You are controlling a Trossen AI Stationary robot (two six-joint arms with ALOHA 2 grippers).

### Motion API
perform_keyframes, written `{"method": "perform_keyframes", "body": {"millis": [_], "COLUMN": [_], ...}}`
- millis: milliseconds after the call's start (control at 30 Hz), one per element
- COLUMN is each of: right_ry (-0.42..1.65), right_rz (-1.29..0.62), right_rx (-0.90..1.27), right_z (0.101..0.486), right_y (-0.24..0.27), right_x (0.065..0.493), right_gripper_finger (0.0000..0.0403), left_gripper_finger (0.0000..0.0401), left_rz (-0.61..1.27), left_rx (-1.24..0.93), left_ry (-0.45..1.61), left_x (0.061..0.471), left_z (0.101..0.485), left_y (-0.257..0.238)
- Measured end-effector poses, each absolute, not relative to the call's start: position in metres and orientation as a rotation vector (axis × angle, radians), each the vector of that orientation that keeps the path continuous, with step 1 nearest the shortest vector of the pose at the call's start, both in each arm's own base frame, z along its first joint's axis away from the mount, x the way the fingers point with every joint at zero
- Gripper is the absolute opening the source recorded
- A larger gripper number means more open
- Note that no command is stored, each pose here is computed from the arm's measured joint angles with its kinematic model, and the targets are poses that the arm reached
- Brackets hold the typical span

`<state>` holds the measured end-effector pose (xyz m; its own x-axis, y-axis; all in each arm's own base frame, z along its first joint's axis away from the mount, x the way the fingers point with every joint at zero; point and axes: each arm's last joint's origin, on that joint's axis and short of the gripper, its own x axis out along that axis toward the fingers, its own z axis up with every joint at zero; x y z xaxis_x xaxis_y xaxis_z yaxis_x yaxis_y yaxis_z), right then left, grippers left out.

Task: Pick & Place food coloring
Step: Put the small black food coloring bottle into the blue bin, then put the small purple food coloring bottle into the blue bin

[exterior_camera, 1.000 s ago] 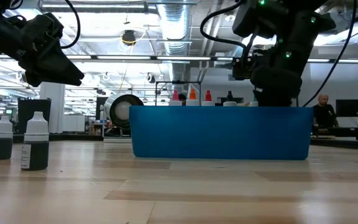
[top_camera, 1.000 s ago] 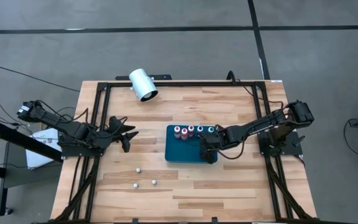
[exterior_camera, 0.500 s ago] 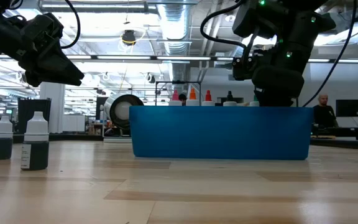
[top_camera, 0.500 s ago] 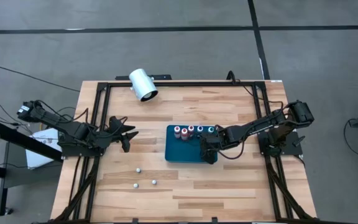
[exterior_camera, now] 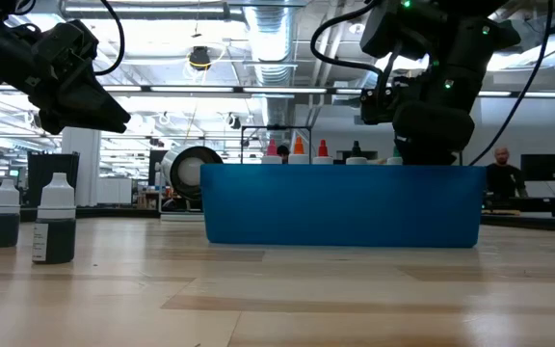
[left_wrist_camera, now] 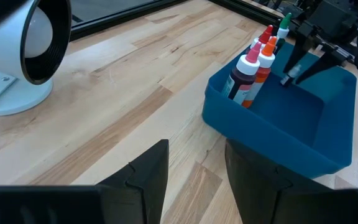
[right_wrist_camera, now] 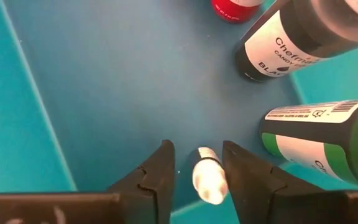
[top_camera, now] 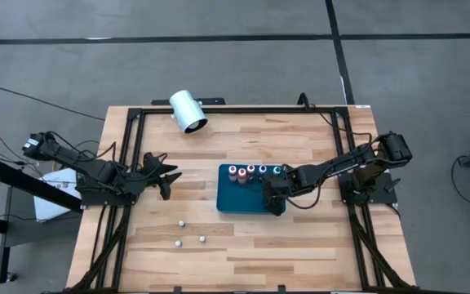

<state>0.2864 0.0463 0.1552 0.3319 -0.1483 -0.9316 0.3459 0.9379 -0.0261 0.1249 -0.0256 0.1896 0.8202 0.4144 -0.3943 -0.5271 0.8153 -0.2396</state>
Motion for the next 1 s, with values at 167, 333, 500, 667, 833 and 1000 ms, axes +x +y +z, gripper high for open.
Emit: {"method": "perform_keyframes", "body": {"millis": [167, 333, 500, 667, 833, 1000], "right_ry": [1.190, 1.191, 1.187, 1.196, 1.205, 1.221], "right_rz": [-0.325, -0.326, -0.325, -0.314, -0.303, -0.304], "right_rx": [0.189, 0.189, 0.190, 0.166, 0.142, 0.135], "right_z": [0.155, 0.155, 0.157, 0.169, 0.186, 0.211], "right_y": [0.046, 0.046, 0.046, 0.045, 0.044, 0.046], "right_x": [0.286, 0.286, 0.286, 0.292, 0.299, 0.305], "right_gripper_finger": [0.0154, 0.0171, 0.0170, 0.0158, 0.0146, 0.0138], "left_gripper_finger": [0.0149, 0.0149, 0.0149, 0.0149, 0.0149, 0.0149], "left_rz": [0.512, 0.512, 0.512, 0.513, 0.512, 0.512], "left_rx": [-0.350, -0.350, -0.350, -0.350, -0.351, -0.352], "left_ry": [0.335, 0.335, 0.335, 0.335, 0.334, 0.334], "left_x": [0.125, 0.125, 0.125, 0.125, 0.125, 0.125], "left_z": [0.190, 0.190, 0.190, 0.190, 0.190, 0.190], "left_y": [-0.026, -0.026, -0.026, -0.026, -0.026, -0.026]}}
